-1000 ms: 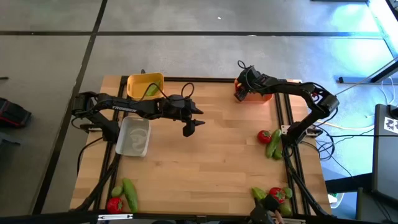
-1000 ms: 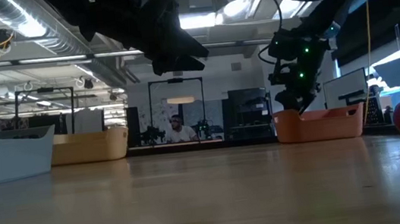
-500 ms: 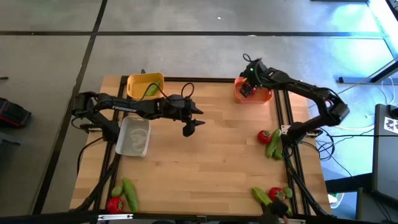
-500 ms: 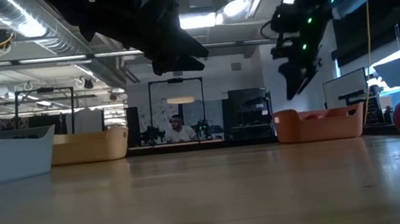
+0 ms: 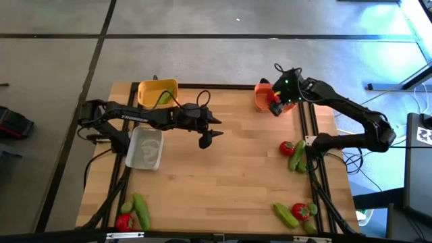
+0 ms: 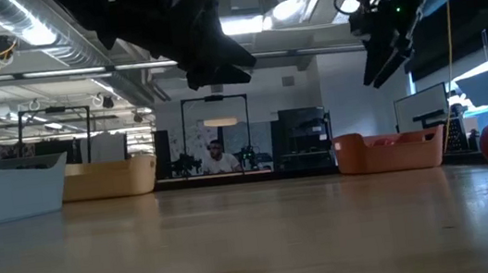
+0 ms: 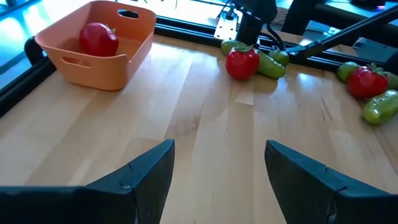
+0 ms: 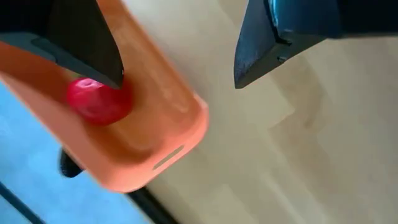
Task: Sort produce into baskets
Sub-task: Put the top red tomato into the orange bin
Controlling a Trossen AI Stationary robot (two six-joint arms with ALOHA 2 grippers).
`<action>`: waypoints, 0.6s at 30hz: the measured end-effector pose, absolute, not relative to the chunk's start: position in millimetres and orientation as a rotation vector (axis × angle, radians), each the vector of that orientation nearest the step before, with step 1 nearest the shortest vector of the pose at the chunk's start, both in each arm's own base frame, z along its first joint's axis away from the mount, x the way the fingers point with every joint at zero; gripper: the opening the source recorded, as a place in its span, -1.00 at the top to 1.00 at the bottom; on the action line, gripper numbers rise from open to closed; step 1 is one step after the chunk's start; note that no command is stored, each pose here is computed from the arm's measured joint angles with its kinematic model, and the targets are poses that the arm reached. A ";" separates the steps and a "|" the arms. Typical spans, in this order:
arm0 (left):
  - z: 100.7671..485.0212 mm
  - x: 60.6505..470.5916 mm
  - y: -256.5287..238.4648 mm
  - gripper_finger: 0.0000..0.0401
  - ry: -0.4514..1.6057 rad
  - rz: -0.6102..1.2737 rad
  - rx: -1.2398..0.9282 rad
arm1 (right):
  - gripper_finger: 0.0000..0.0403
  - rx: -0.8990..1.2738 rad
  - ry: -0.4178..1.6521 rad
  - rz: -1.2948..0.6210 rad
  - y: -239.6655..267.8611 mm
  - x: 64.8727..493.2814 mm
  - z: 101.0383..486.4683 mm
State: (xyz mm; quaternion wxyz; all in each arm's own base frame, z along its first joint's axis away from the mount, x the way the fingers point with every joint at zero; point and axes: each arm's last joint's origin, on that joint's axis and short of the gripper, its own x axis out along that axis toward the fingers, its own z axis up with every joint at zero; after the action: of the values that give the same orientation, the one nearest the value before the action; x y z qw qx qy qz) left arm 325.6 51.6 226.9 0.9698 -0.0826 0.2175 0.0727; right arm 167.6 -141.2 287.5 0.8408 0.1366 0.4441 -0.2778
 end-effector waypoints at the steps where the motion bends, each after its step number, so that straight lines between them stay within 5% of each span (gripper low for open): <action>1: 227.0 325.7 51.0 -0.22 0.438 0.145 -0.166 | -0.45 0.295 0.951 -0.572 -136.7 169.2 286.9; 18: 227.5 326.5 47.7 -0.22 0.433 0.135 -0.161 | -0.45 0.346 1.128 -0.420 -87.9 182.1 278.2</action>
State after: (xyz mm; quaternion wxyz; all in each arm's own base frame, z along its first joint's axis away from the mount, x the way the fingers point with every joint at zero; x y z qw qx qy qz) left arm 326.5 47.7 227.5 0.9712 -0.0796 0.2146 0.0669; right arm 182.1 -87.9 278.2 0.8102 0.1620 0.5279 -0.1965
